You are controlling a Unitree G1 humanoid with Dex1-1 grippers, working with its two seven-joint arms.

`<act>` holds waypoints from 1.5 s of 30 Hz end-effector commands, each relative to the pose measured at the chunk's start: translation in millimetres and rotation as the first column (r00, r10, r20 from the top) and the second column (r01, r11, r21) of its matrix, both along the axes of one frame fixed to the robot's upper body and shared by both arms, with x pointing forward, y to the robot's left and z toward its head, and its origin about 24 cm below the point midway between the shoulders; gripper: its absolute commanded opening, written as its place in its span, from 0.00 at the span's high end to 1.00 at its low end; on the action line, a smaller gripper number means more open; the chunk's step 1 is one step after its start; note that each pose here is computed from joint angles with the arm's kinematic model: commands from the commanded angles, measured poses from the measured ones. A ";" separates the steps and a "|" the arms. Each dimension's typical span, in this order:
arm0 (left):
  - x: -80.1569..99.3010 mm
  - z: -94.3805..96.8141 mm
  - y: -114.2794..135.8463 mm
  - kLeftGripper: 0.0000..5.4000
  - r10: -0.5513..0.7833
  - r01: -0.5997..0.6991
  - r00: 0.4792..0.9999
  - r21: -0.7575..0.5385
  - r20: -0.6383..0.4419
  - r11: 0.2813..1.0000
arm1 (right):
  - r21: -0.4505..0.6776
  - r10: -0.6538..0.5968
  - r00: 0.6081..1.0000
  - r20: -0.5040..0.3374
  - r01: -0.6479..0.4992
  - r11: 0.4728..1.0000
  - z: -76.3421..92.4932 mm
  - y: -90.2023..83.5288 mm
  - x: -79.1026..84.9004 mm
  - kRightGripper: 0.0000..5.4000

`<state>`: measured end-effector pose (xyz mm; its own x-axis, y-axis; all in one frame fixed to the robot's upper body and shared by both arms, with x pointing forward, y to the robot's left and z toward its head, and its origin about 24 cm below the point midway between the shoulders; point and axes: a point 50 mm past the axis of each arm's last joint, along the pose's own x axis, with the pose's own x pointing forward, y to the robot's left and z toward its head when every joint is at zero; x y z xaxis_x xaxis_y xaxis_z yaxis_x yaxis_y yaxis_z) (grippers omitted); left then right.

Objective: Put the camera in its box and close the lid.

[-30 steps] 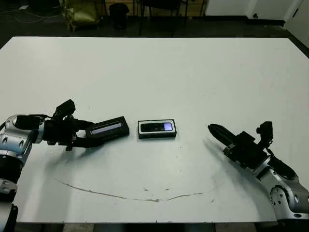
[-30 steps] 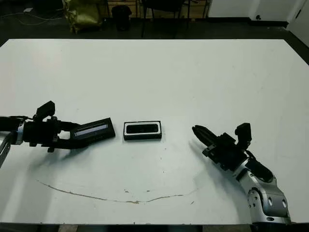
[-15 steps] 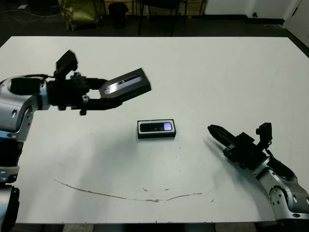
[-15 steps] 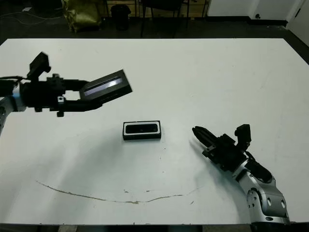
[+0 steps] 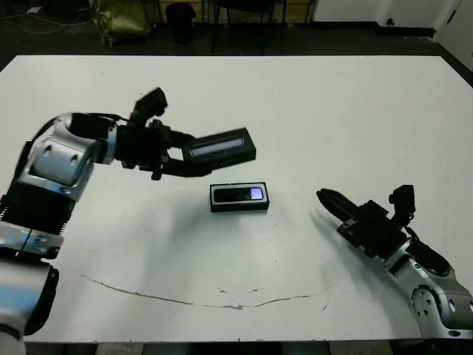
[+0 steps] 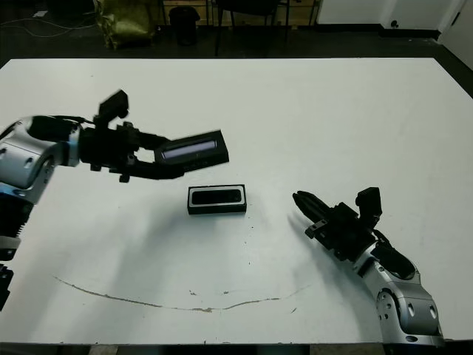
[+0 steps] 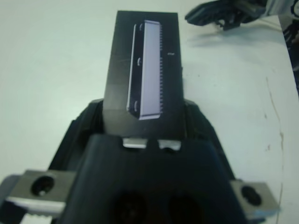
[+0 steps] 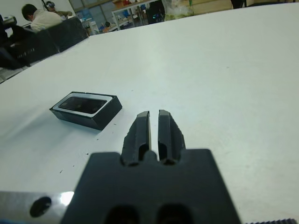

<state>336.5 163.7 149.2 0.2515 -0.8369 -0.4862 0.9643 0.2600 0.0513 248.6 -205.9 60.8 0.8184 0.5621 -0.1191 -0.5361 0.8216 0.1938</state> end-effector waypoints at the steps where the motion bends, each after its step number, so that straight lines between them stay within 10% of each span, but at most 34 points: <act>1: -1.0 -14.7 -0.1 0.52 0.004 -0.003 0.999 0.028 -0.043 1.000 | -0.015 -0.025 0.999 -0.031 0.025 1.000 -3.4 -4.3 -3.4 1.00; 45: -7.8 -72.1 -13.5 0.52 -0.096 0.095 0.993 -0.015 -0.070 0.995 | 0.041 0.003 1.000 -0.022 -0.002 0.999 -8.1 -10.0 -1.5 1.00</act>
<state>331.6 146.4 86.6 0.1456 -0.8784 -0.4552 0.9870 0.1608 0.0053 247.7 -212.3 56.1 0.8103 0.5767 -0.1041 -0.5448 0.8068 0.2288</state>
